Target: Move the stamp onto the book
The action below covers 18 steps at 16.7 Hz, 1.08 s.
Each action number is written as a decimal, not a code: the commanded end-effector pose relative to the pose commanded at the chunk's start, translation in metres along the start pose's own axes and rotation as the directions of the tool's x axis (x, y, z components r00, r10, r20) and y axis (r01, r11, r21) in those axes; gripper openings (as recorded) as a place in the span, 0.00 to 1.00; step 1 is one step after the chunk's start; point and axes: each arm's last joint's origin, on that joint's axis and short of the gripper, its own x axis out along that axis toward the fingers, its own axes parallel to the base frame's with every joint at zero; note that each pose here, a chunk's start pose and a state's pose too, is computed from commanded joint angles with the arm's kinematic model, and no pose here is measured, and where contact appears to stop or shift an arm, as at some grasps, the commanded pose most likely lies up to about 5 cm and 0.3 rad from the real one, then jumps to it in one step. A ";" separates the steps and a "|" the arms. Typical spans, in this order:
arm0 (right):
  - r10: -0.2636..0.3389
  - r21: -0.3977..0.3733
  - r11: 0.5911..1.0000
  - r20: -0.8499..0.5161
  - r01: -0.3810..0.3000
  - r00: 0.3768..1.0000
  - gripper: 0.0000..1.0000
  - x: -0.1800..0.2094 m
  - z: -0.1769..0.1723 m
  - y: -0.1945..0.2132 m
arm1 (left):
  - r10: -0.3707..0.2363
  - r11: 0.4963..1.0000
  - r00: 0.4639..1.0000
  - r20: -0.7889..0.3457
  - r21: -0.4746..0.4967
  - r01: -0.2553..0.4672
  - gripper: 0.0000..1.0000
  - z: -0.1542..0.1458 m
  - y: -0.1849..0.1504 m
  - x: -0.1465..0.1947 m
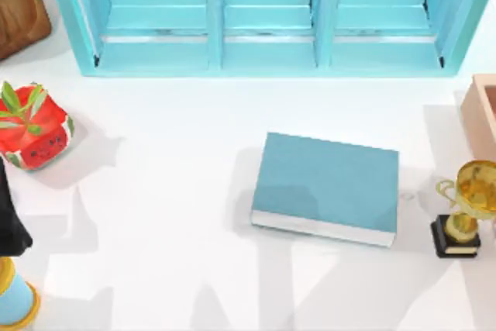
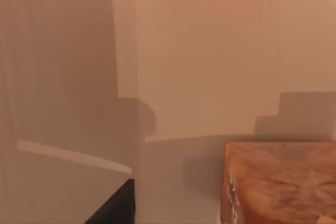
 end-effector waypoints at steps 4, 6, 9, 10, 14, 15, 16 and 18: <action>0.000 0.000 1.000 0.000 0.000 1.000 0.47 0.000 0.000 0.000 | 0.000 1.000 1.000 0.000 0.000 0.000 1.00 0.000 0.000 0.000; 0.000 0.000 1.000 0.000 0.000 1.000 0.32 0.000 0.000 0.000 | 0.000 1.000 1.000 0.000 0.000 0.000 1.00 0.000 0.000 0.000; 0.000 0.000 1.000 0.000 0.000 1.000 0.10 0.000 0.000 0.000 | 0.000 1.000 1.000 0.000 0.000 0.000 1.00 0.000 0.000 0.000; 0.000 0.000 1.000 0.000 0.000 1.000 0.02 0.000 0.000 0.000 | 0.000 1.000 1.000 0.000 0.000 0.000 1.00 0.000 0.000 0.000; 0.000 0.000 1.000 0.000 0.000 1.000 0.00 0.000 0.000 0.000 | 0.000 1.000 1.000 0.000 0.000 0.000 1.00 0.000 0.000 0.000; 0.000 0.000 1.000 0.000 0.000 1.000 0.00 0.000 0.000 0.000 | 0.000 1.000 1.000 0.000 0.000 0.000 1.00 0.000 0.000 0.000; 0.000 0.000 1.000 0.000 0.000 1.000 0.00 0.000 0.000 0.000 | 0.000 1.000 1.000 0.000 0.000 0.000 1.00 0.000 0.000 0.000; 0.000 0.000 1.000 0.000 0.000 1.000 0.00 0.000 0.000 0.000 | 0.000 1.000 1.000 0.000 0.000 0.000 1.00 0.000 0.000 0.000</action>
